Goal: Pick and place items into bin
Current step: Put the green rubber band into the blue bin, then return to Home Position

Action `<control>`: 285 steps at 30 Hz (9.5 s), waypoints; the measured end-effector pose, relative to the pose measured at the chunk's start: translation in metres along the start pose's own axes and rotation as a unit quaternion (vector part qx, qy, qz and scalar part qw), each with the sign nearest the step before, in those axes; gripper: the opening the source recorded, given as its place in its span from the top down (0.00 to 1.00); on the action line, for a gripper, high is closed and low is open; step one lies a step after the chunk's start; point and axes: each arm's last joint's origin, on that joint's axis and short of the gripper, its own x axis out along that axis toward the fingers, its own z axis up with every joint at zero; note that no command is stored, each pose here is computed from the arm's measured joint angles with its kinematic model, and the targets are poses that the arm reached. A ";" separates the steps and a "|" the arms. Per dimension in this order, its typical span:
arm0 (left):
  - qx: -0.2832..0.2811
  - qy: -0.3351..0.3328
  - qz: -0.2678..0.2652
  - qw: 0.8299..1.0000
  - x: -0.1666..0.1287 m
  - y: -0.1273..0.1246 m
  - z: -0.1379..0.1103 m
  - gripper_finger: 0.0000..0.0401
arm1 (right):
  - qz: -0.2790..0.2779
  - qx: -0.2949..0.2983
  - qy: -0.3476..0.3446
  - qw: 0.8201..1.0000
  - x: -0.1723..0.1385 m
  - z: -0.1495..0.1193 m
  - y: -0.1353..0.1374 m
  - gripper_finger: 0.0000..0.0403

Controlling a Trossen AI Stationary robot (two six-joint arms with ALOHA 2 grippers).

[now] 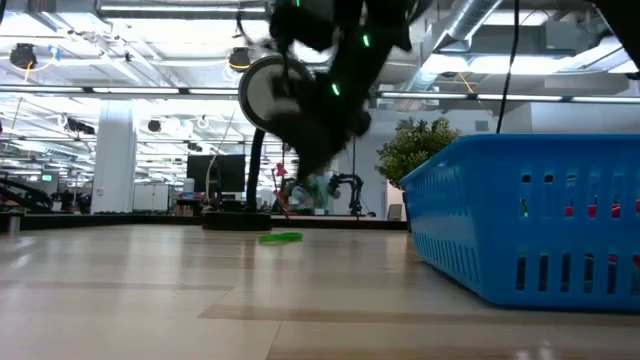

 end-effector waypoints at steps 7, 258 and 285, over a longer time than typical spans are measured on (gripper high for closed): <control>-0.009 0.007 -0.001 1.000 0.000 0.000 -0.001 0.81 | 0.021 0.013 -0.037 0.999 -0.069 0.008 0.012 1.00; 0.019 -0.067 -0.045 0.997 0.044 -0.030 -0.038 0.81 | 0.259 0.093 0.229 0.934 -0.179 -0.106 0.151 0.74; -0.209 -0.024 -0.056 0.976 -0.035 0.013 -0.110 0.81 | 0.151 -0.061 -0.064 0.985 -0.308 -0.101 0.005 0.70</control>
